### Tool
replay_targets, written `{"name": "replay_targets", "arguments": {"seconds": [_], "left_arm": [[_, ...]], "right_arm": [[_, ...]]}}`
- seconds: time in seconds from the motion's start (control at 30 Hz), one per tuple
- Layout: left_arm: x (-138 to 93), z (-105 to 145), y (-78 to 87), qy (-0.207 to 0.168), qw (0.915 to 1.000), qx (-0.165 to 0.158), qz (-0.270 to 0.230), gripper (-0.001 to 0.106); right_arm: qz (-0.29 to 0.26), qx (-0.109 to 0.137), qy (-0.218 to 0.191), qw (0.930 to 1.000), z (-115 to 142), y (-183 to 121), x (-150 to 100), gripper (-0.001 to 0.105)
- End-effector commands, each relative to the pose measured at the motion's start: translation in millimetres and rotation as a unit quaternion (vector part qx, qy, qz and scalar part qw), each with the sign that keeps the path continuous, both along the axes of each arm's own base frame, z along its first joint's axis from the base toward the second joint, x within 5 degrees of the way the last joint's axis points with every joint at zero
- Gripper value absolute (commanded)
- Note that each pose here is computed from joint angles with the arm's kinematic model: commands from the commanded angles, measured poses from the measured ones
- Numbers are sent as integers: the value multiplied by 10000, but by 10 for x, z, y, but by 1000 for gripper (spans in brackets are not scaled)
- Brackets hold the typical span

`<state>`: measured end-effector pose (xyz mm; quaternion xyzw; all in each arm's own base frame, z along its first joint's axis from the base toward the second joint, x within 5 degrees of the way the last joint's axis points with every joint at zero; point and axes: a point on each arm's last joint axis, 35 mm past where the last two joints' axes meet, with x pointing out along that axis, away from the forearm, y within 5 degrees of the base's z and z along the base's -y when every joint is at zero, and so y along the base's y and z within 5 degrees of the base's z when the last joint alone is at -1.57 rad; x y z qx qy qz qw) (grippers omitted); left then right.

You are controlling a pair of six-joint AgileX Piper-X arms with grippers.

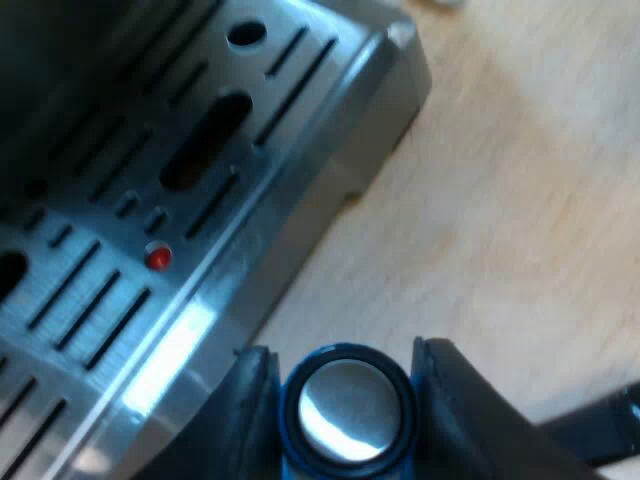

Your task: Grind coffee beans and then tamp

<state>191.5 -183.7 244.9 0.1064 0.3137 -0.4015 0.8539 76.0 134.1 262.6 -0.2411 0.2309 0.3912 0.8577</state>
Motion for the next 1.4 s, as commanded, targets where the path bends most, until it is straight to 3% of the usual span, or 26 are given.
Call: {"name": "replay_targets", "arguments": {"seconds": [0.03,0.2,0.4,0.5,0.7,0.93,1.17,1.27,1.4], "left_arm": [[-26,159,5,-163,9996,-231,-6,0],[-92,333,84,-450,9983,-351,145,0],[-212,390,206,-320,9991,-147,218,0],[-260,421,292,-416,9975,108,567,0],[-341,504,402,-385,9961,47,797,0],[-221,532,632,-273,9896,-61,1412,0],[-91,427,882,-112,9865,-45,1633,0],[-68,255,994,148,9872,-225,1571,0],[-66,47,1091,216,9879,-326,1498,0]], "right_arm": [[7,23,-80,10000,17,-6,-2,60],[7,23,-80,10000,17,-6,-2,60],[46,84,-77,9999,26,2,-2,60],[57,397,-220,9990,87,41,16,60],[146,924,-415,9948,193,99,35,60],[469,1086,-278,9926,207,122,18,60],[629,1128,-191,9914,206,130,7,60],[629,1128,-191,9914,206,130,7,60],[618,1125,-197,9915,206,129,8,60]]}}
